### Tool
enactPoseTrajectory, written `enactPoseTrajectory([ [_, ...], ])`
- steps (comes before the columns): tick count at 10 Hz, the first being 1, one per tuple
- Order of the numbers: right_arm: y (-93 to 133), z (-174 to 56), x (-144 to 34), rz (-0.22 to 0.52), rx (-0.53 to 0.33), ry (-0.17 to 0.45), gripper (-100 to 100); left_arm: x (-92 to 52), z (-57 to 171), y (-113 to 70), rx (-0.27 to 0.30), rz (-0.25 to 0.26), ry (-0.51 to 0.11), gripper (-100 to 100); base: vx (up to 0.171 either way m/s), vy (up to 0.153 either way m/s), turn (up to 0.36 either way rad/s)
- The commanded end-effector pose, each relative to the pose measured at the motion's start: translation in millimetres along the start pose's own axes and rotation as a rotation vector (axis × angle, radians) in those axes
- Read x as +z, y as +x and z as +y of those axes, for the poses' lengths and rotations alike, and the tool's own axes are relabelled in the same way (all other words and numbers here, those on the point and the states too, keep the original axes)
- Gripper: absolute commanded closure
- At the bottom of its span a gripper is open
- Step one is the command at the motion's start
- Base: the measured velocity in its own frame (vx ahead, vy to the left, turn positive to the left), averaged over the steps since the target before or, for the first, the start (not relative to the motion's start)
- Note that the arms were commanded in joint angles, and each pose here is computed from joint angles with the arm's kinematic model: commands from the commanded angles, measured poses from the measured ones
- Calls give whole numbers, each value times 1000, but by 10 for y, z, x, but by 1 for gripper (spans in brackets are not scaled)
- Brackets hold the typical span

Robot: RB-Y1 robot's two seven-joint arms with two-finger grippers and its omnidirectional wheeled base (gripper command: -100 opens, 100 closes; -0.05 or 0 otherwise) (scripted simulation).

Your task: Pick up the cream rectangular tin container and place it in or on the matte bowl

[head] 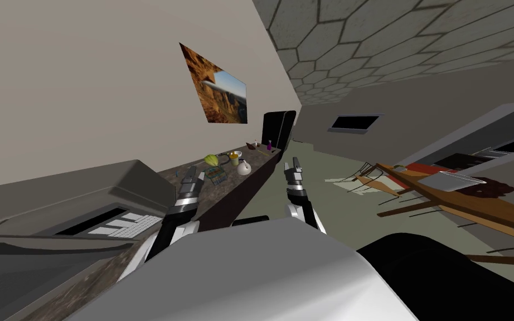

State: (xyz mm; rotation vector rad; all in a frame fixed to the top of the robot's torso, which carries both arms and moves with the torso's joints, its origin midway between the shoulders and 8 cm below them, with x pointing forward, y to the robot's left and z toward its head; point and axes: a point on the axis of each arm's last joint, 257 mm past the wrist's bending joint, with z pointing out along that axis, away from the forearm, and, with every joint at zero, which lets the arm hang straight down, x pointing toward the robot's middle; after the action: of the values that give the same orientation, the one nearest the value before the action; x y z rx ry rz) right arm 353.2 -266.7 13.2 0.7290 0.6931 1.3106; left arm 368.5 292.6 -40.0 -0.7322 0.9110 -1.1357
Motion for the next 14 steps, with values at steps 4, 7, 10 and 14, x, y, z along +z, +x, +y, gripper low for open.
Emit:
enactPoseTrajectory([
  [4, 0, 0, 0, 0, 0, 0, 0, -135, 313, -189, 133, 46, -143, -100, -36, -15, 68],
  [7, 0, 0, 0, 0, 0, 0, 0, -220, 467, -310, 191, 55, -217, -100, -41, -26, 58],
  [10, 0, 0, 0, 0, 0, 0, 0, -319, 616, -445, 248, 59, -293, -100, -30, -18, 50],
  [14, 0, 0, 0, 0, 0, 0, 0, -529, 871, -719, 351, 63, -437, -100, -31, -28, 40],
])
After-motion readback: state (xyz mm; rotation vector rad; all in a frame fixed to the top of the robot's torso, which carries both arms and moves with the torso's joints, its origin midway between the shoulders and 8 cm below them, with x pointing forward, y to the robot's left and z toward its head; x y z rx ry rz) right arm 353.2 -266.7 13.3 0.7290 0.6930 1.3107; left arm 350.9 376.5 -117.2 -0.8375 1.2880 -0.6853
